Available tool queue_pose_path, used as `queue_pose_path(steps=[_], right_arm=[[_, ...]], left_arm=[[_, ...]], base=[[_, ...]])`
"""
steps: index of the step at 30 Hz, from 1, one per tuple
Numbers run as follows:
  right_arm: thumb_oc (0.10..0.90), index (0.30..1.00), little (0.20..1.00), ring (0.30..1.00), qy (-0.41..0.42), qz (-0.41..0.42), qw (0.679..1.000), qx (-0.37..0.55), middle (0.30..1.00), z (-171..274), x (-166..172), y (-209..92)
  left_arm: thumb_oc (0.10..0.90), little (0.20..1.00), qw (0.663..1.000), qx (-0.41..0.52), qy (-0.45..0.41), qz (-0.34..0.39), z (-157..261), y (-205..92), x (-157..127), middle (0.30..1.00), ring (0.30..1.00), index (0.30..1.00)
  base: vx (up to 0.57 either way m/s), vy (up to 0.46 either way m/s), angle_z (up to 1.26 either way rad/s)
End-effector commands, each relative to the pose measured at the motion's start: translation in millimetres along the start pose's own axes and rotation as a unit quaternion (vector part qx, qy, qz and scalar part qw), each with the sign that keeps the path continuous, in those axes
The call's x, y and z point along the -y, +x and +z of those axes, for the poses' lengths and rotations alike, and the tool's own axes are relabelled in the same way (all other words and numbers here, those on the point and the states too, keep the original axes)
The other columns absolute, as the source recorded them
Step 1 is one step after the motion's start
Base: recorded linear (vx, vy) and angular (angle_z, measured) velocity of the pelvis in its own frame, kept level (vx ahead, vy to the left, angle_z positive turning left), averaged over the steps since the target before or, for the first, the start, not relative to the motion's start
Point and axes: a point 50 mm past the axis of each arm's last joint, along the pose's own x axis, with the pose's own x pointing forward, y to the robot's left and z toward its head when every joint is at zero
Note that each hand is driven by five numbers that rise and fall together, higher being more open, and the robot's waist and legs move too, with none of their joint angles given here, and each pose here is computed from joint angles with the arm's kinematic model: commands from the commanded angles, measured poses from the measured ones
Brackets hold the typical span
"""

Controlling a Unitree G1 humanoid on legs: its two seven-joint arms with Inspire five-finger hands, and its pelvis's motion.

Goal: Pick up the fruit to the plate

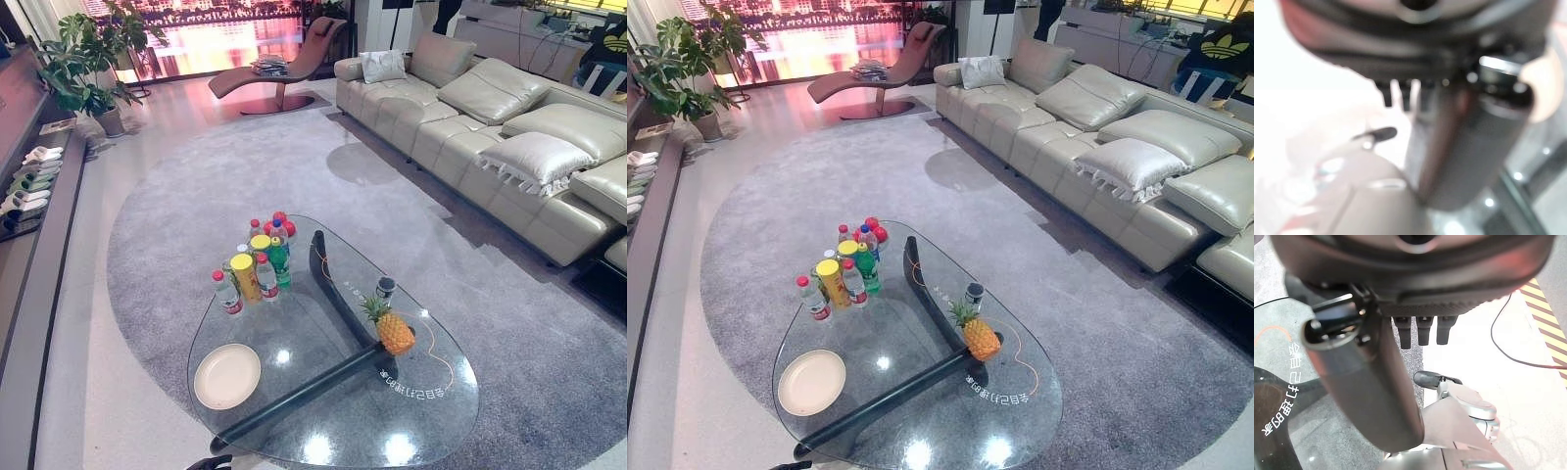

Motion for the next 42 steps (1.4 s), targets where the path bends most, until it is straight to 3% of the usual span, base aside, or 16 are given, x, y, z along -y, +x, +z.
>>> queue_pose_path(steps=[1, 30, 42], right_arm=[[0.8, 0.9, 0.9, 0.9, -0.003, -0.008, 1.0, 0.022, 0.9, 23.7, 3.6, 1.2], [0.8, 0.9, 0.9, 0.9, -0.014, -0.012, 1.0, 0.021, 0.9, 25.8, 9.2, 0.7], [0.8, 0.9, 0.9, 0.9, -0.008, -0.028, 0.995, 0.091, 0.9, 82.8, 17.8, -3.2]], left_arm=[[0.8, 0.9, 1.0, 0.015, 0.004, -0.013, 19.6, 2.8, 2.1, 0.9, 0.9, 0.9], [0.8, 0.9, 1.0, 0.002, -0.006, -0.007, 13.8, 1.7, -2.5, 0.9, 0.9, 0.9], [0.8, 0.9, 0.996, 0.08, -0.044, -0.01, 70.8, 3.2, 0.4, 0.9, 0.9, 0.9]], base=[[0.0, 0.0, 0.0], [0.0, 0.001, 0.0], [-0.17, 0.022, -0.03]])
